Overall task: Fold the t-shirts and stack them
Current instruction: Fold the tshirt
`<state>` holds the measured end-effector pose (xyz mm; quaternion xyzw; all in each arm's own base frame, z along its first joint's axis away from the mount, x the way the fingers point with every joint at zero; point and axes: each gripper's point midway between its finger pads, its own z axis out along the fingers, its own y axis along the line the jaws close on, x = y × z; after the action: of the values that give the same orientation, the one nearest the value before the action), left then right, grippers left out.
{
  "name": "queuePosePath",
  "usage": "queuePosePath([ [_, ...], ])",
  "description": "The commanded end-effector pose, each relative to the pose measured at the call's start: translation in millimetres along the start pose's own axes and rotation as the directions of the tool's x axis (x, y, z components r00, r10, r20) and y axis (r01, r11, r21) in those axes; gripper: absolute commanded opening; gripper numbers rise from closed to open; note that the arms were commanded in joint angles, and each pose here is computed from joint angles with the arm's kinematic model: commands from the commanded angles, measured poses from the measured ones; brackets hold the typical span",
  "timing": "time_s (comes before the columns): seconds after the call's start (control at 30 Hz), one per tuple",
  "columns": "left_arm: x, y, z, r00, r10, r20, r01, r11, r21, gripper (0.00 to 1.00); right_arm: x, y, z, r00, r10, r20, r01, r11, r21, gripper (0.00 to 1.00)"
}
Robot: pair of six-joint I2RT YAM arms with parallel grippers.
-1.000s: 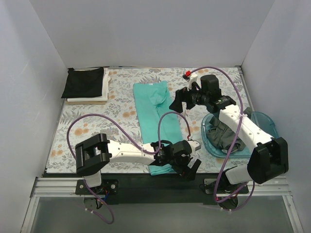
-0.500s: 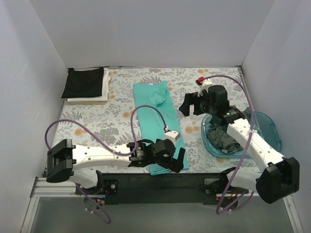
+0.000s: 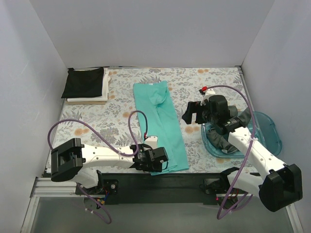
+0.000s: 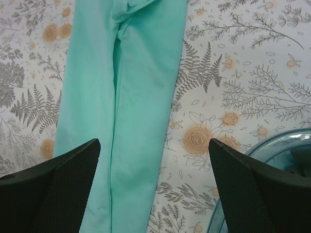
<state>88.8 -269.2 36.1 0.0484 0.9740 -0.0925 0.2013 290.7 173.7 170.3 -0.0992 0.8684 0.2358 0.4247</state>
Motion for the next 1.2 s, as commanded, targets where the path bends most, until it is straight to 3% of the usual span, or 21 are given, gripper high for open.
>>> queuePosePath([
  [0.0,4.7,13.5,1.0,0.999,-0.035,-0.013,0.034,0.997,-0.063,0.61,-5.6,-5.1,-3.9,0.999,0.021,0.043,-0.022,0.999,0.03,0.98],
  [0.17,13.9,12.0,4.9,0.998,-0.039,-0.048,0.038,0.999,-0.038,0.51,0.4,-9.5,-4.1,0.999,0.027,0.039,-0.028,0.998,0.047,0.98],
  [0.43,28.0,17.8,0.8,0.991,-0.071,-0.114,0.065,0.997,-0.049,0.12,17.1,-27.4,-9.0,0.999,0.045,-0.003,-0.044,0.988,0.145,0.93],
  [0.53,33.2,28.6,-0.3,0.988,-0.09,-0.128,0.079,0.993,-0.091,0.0,31.2,-14.8,-12.1,0.998,0.037,-0.046,-0.034,0.997,0.076,0.91],
  [0.87,38.9,34.9,-12.3,0.978,-0.137,-0.154,0.126,0.989,-0.079,0.0,115.7,38.7,-35.6,0.962,-0.101,-0.255,0.077,0.991,-0.105,0.9],
  [1.17,36.5,24.7,-17.8,0.975,-0.161,-0.151,0.164,0.987,0.004,0.0,224.0,70.9,-70.3,0.829,-0.266,-0.492,0.13,0.947,-0.293,0.82],
])
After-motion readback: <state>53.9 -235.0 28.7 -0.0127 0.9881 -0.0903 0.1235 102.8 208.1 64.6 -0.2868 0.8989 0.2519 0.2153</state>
